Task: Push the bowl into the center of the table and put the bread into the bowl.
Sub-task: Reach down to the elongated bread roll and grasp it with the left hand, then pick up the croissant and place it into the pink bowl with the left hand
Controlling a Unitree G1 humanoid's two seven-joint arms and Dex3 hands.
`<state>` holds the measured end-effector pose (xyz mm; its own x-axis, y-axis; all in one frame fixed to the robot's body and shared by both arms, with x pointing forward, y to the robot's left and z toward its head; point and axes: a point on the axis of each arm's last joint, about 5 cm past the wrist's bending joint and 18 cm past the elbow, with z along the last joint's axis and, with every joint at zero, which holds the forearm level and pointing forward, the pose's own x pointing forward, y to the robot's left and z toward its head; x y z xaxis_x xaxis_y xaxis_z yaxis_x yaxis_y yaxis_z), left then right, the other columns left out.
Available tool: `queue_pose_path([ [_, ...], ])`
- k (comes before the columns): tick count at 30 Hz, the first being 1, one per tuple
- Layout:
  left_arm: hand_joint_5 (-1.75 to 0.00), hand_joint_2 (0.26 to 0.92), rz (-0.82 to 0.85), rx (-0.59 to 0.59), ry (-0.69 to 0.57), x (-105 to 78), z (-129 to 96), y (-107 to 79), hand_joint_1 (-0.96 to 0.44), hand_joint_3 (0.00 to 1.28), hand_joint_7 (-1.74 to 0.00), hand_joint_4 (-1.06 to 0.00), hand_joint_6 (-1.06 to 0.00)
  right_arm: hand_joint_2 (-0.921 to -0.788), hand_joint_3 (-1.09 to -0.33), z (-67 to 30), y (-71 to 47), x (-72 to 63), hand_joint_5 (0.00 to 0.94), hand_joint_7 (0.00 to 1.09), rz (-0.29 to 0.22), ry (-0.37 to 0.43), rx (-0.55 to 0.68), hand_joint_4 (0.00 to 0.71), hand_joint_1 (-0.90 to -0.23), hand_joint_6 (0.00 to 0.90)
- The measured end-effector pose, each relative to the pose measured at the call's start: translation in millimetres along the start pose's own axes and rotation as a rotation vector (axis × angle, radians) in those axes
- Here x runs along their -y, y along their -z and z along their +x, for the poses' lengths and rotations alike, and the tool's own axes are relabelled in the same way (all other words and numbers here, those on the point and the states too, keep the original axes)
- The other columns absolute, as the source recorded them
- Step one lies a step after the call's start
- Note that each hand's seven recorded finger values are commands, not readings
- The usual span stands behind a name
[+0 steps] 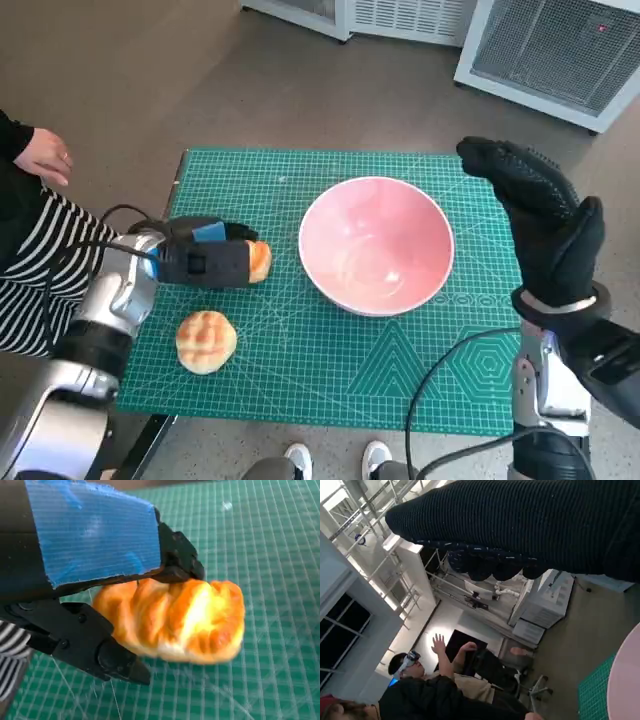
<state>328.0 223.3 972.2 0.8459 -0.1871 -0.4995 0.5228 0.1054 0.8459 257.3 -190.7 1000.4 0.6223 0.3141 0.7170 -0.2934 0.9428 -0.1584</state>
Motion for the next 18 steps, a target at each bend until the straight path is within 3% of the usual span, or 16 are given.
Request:
queue_pose_path([
  [4, -1.19, 0.908, 0.006, 0.019, -0.005, -0.7, -0.8, 0.6, 0.00, 0.08, -1.08, -0.68, -0.64, -0.921, -0.653, -0.3, 0.0, 0.3, 0.001, 0.44, 0.000, 0.002, -0.002, 0.150, -0.690, 0.065],
  [7, -1.26, 0.910, -0.004, 0.042, -0.015, -3.9, -3.2, 2.0, 0.00, 0.08, -1.04, -0.68, -0.65, -0.921, -0.652, -0.3, 0.1, 0.3, 0.001, 0.44, 0.000, 0.002, -0.002, 0.150, -0.690, 0.065],
  [13, -1.29, 0.914, -0.023, 0.076, -0.028, -9.3, -9.5, 5.3, 0.00, 0.08, -1.01, -0.67, -0.67, -0.921, -0.651, -0.4, 0.3, 0.4, 0.001, 0.43, 0.002, 0.002, -0.007, 0.150, -0.690, 0.066],
  [18, -1.23, 0.911, -0.053, 0.103, -0.065, -14.6, -15.2, 6.8, 0.00, 0.07, -1.06, -0.71, -0.66, -0.921, -0.652, -0.4, 0.4, 0.5, 0.000, 0.43, 0.003, 0.003, -0.008, 0.150, -0.692, 0.067],
])
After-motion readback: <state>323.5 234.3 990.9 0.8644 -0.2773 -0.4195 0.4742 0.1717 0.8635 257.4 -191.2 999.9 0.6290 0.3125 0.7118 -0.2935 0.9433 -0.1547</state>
